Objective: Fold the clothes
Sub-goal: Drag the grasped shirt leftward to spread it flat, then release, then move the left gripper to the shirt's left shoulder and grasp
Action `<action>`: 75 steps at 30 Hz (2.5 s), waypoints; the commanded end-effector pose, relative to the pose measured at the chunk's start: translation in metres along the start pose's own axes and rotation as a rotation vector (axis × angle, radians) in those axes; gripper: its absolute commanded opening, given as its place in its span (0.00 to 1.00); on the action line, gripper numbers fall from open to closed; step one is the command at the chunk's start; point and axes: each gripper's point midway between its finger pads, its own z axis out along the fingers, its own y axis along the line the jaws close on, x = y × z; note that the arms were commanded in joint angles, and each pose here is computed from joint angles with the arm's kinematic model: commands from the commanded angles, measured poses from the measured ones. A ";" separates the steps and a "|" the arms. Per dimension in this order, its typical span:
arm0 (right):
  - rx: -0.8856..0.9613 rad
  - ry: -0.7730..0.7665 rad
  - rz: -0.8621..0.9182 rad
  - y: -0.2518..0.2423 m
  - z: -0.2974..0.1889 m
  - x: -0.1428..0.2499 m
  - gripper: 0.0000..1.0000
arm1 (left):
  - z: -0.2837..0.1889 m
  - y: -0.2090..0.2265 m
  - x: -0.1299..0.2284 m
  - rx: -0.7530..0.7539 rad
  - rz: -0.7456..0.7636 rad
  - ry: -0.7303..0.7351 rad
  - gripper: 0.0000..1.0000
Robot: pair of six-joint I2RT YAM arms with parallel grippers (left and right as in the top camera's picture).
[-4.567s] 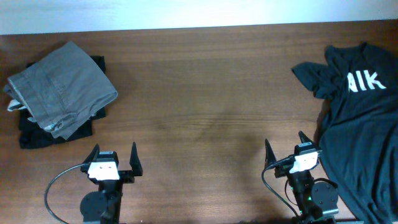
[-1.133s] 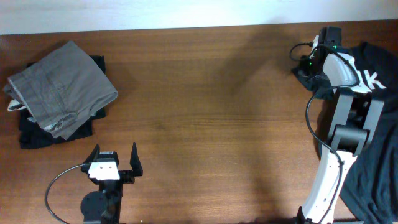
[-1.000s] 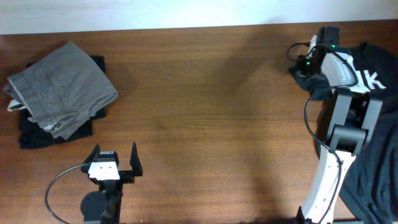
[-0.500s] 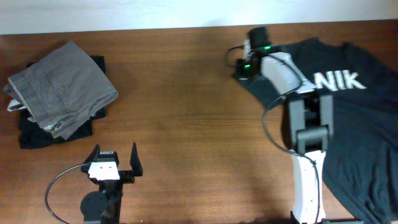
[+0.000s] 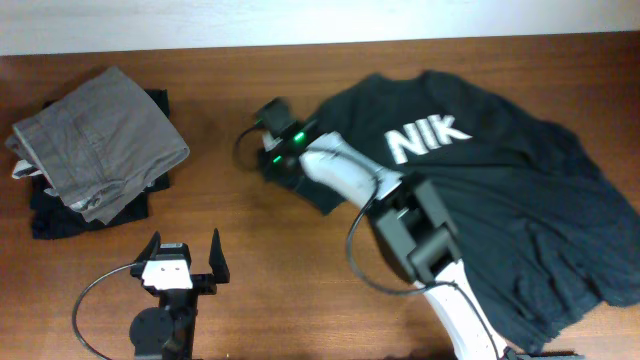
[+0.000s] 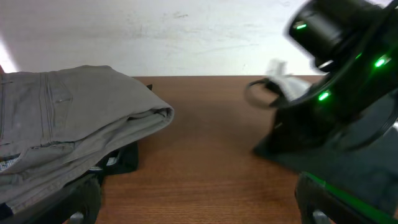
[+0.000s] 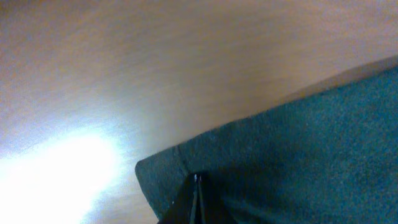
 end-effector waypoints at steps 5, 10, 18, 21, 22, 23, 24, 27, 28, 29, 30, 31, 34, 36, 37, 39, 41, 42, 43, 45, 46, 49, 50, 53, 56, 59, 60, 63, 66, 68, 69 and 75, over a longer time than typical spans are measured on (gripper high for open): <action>-0.036 -0.007 -0.039 0.029 -0.017 -0.010 0.04 | 0.000 0.000 0.001 -0.004 0.002 -0.003 0.99; -0.027 -0.085 -0.070 0.029 -0.088 -0.058 0.14 | 0.000 0.000 0.001 -0.004 0.002 -0.003 0.99; 0.045 -0.092 0.052 -0.030 -0.198 -0.085 0.20 | 0.000 0.000 0.001 -0.004 0.001 -0.003 0.99; 0.110 -0.086 0.128 -0.072 -0.236 -0.083 0.24 | 0.000 0.000 0.001 -0.004 0.001 -0.003 0.99; 0.138 -0.087 0.152 -0.086 -0.247 -0.082 0.25 | 0.000 0.000 0.001 -0.004 0.002 -0.003 0.99; 0.164 -0.089 0.176 -0.099 -0.259 -0.079 0.26 | 0.000 0.000 0.001 -0.004 0.002 -0.003 0.99; 0.192 -0.089 0.208 -0.116 -0.273 -0.076 0.27 | 0.000 0.000 0.001 -0.004 0.002 -0.003 0.99; 0.222 -0.091 0.250 -0.144 -0.299 -0.069 0.31 | 0.000 0.000 0.001 -0.004 0.002 -0.003 0.99; 0.233 -0.088 0.265 -0.153 -0.307 -0.066 0.33 | 0.000 0.000 0.001 -0.004 0.002 -0.003 0.99; 0.245 -0.081 0.291 -0.164 -0.314 -0.060 0.34 | 0.000 0.000 0.001 -0.004 0.001 -0.003 0.99; 0.255 -0.071 0.313 -0.173 -0.320 -0.055 0.34 | 0.000 0.000 0.001 -0.004 0.001 -0.003 0.99; 0.264 -0.061 0.330 -0.181 -0.326 -0.050 0.35 | 0.000 0.000 0.001 -0.004 0.002 -0.003 0.99; 0.287 -0.039 0.362 -0.206 -0.339 -0.038 0.36 | 0.000 0.000 0.001 -0.004 0.001 -0.003 0.99; 0.280 -0.054 0.374 -0.215 -0.348 -0.037 0.36 | 0.000 0.000 0.001 -0.004 0.002 -0.003 0.99; 0.281 -0.067 0.386 -0.220 -0.355 -0.036 0.36 | 0.000 0.000 0.001 -0.004 0.001 -0.003 0.99; 0.293 -0.098 0.409 -0.229 -0.371 -0.034 0.36 | 0.000 0.000 0.001 -0.004 0.001 -0.003 0.99; 0.305 -0.138 0.422 -0.233 -0.391 -0.032 0.38 | 0.000 0.000 0.001 -0.004 0.002 -0.003 0.99; 0.311 -0.161 0.428 -0.234 -0.402 -0.030 0.40 | 0.000 0.000 0.001 -0.004 0.002 -0.003 0.99; 0.318 -0.187 0.435 -0.235 -0.416 -0.028 0.40 | 0.000 0.000 0.001 -0.005 0.002 -0.003 0.99; 0.329 -0.227 0.446 -0.234 -0.438 -0.022 0.41 | 0.000 0.000 0.001 -0.004 0.001 -0.003 0.99; 0.335 -0.243 0.452 -0.233 -0.448 -0.018 0.42 | 0.000 0.000 0.001 -0.005 0.002 -0.003 0.99; 0.351 -0.271 0.471 -0.229 -0.474 -0.002 0.47 | 0.000 0.000 0.001 -0.004 0.001 -0.003 0.99; 0.356 -0.271 0.480 -0.229 -0.479 0.004 0.47 | 0.000 0.000 0.001 -0.004 0.002 -0.003 0.99; 0.372 -0.244 0.497 -0.232 -0.487 0.026 0.47 | 0.000 0.000 0.001 -0.004 0.002 -0.003 0.99; 0.385 -0.186 0.554 -0.245 -0.483 0.049 0.47 | 0.000 0.000 0.001 -0.005 0.002 -0.003 0.99; 0.392 -0.102 0.601 -0.262 -0.471 0.073 0.47 | 0.000 0.000 0.001 -0.004 0.001 -0.003 0.99; 0.392 -0.076 0.621 -0.268 -0.466 0.080 0.48 | 0.000 0.000 0.001 -0.004 0.001 -0.003 0.99; 0.388 -0.006 0.673 -0.283 -0.452 0.099 0.49 | 0.000 0.000 0.001 -0.004 0.001 -0.003 0.99; 0.386 0.035 0.697 -0.295 -0.440 0.111 0.49 | 0.000 -0.002 -0.001 0.010 0.001 -0.014 0.99; 0.386 0.040 0.706 -0.301 -0.436 0.113 0.49 | 0.000 -0.005 -0.009 0.029 0.001 -0.046 0.99; 0.388 0.039 0.708 -0.303 -0.435 0.114 0.49 | 0.000 -0.007 -0.011 0.036 0.001 -0.052 0.99; 0.391 0.013 0.698 -0.307 -0.435 0.108 0.51 | -0.018 -0.040 -0.056 0.233 0.015 -0.140 1.00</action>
